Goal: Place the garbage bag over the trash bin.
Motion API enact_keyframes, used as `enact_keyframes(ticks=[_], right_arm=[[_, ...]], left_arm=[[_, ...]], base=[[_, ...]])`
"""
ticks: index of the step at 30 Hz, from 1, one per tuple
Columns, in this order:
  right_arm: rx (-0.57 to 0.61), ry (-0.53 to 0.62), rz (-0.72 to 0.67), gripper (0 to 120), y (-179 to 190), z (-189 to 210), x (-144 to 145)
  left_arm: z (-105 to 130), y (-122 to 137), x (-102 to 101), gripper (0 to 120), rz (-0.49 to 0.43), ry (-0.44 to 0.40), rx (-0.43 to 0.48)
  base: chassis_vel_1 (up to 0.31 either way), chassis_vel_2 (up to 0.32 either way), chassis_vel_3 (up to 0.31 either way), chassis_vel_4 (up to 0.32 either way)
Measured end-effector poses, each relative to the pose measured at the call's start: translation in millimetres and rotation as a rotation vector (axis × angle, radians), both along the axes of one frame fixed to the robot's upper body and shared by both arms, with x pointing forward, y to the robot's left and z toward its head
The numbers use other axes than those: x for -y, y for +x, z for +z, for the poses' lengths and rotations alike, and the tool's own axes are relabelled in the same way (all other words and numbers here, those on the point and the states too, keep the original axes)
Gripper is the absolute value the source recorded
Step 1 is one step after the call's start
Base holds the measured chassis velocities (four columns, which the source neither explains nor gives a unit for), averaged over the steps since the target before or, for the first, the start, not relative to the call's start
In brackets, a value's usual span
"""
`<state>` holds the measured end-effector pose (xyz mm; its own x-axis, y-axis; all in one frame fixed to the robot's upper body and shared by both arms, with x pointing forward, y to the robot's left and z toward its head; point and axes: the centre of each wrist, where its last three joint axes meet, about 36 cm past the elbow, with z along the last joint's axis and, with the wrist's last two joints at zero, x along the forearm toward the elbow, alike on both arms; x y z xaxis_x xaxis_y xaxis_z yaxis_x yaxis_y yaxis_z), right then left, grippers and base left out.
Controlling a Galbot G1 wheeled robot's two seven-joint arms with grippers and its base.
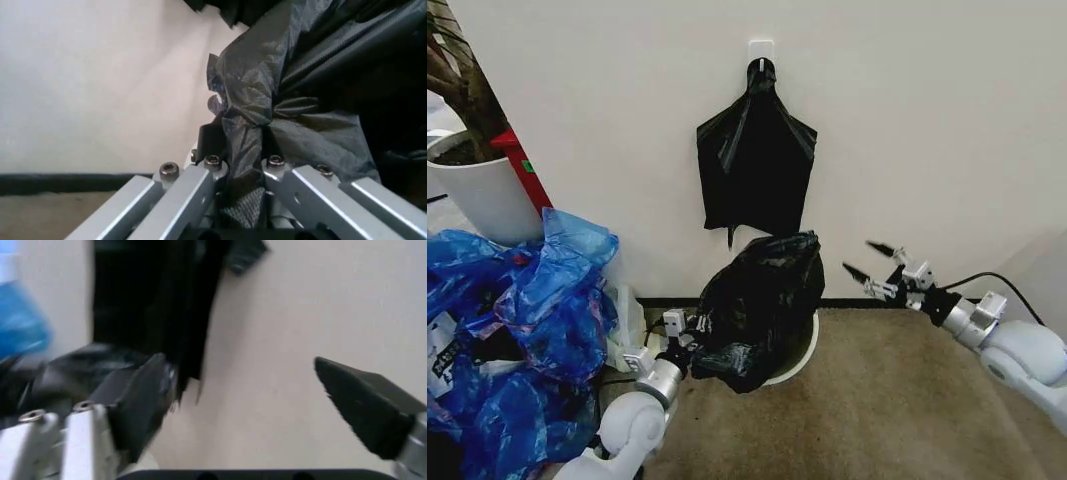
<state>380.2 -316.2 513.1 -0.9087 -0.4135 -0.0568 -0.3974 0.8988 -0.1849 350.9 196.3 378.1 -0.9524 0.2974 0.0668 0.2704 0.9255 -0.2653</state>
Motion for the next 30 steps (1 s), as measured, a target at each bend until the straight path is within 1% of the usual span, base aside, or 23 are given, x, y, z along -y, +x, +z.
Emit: enact_keyframes(ticks=[1, 2, 3, 4, 5, 7, 8, 9, 10, 14, 18, 19, 21, 25, 26, 30], right_arm=[[-0.038, 0.033, -0.054, 89, -11.3, 4.8, -18.7], [-0.038, 0.033, -0.054, 89, -11.3, 4.8, -18.7], [-0.124, 0.115, -0.117, 94, -32.0, 18.8, -48.6], [-0.189, 0.169, -0.15, 97, -45.8, 31.0, -65.2], [-0.29, 0.236, -0.185, 98, -64.3, 47.8, -83.5], [-0.38, 0.282, -0.203, 100, -78.1, 59.7, -94.4], [-0.464, 0.323, -0.228, 100, -86.4, 65.1, -101.9], [-0.502, 0.341, -0.237, 100, -89.2, 64.6, -106.2], [-0.502, 0.341, -0.237, 100, -89.2, 64.6, -106.2], [-0.551, 0.362, -0.246, 100, -94.6, 58.9, -121.1], [-0.675, 0.419, -0.265, 100, -98.9, 52.9, -135.3], [-0.675, 0.419, -0.265, 100, -98.9, 52.9, -135.3], [-0.717, 0.459, -0.253, 100, -100.9, 50.2, -140.3], [-0.755, 0.502, -0.23, 100, -103.7, 46.8, -150.6], [-0.755, 0.502, -0.23, 100, -103.7, 46.8, -150.6], [-0.774, 0.502, -0.302, 100, -96.9, 35.9, -163.9]], left_arm=[[1.4, -0.9, 1.9, 1, 0.014, 0.016, 0.007], [1.4, -0.9, 1.9, 1, 0.014, 0.016, 0.007], [3.3, -2.2, 4.9, 1, 0.031, 0.038, 0.02], [4.3, -2.9, 6.6, 1, 0.04, 0.052, 0.03], [5.1, -3.9, 8.5, 1, 0.051, 0.074, 0.045], [5.0, -4.6, 9.9, 1, 0.058, 0.094, 0.062], [4.5, -5.3, 12.3, 1, 0.059, 0.119, 0.091], [2.9, -5.6, 14.7, 1, 0.057, 0.135, 0.114], [2.9, -5.6, 14.7, 1, 0.057, 0.135, 0.114], [-2.1, -5.8, 22.4, 1, 0.058, 0.186, 0.184], [-6.9, -6.6, 28.4, 1, 0.072, 0.243, 0.246], [-6.9, -6.6, 28.4, 1, 0.072, 0.243, 0.246], [-9.6, -7.5, 29.9, 1, 0.075, 0.269, 0.273], [-16.7, -11.4, 35.1, 1, 0.084, 0.32, 0.339], [-16.7, -11.4, 35.1, 1, 0.084, 0.32, 0.339], [-23.1, -15.6, 40.3, 1, 0.076, 0.364, 0.394]], base=[[0.0, 0.0, 0.0, 0.0], [0.0, 0.0, 0.0, 0.0], [0.0, 0.0, 0.0, 0.0], [0.0, 0.0, 0.0, 0.0], [0.0, 0.0, 0.0, 0.0], [0.0, 0.0, 0.0, 0.0], [0.0, 0.0, 0.0, 0.0], [0.0, 0.0, 0.0, 0.0], [0.0, 0.0, 0.0, 0.0], [0.0, 0.0, 0.0, 0.0], [0.0, 0.0, 0.0, 0.0], [0.0, 0.0, 0.0, 0.0], [0.0, 0.0, 0.0, 0.0], [0.0, 0.0, 0.0, 0.0], [0.0, 0.0, 0.0, 0.0], [0.0, 0.0, 0.0, 0.0]])
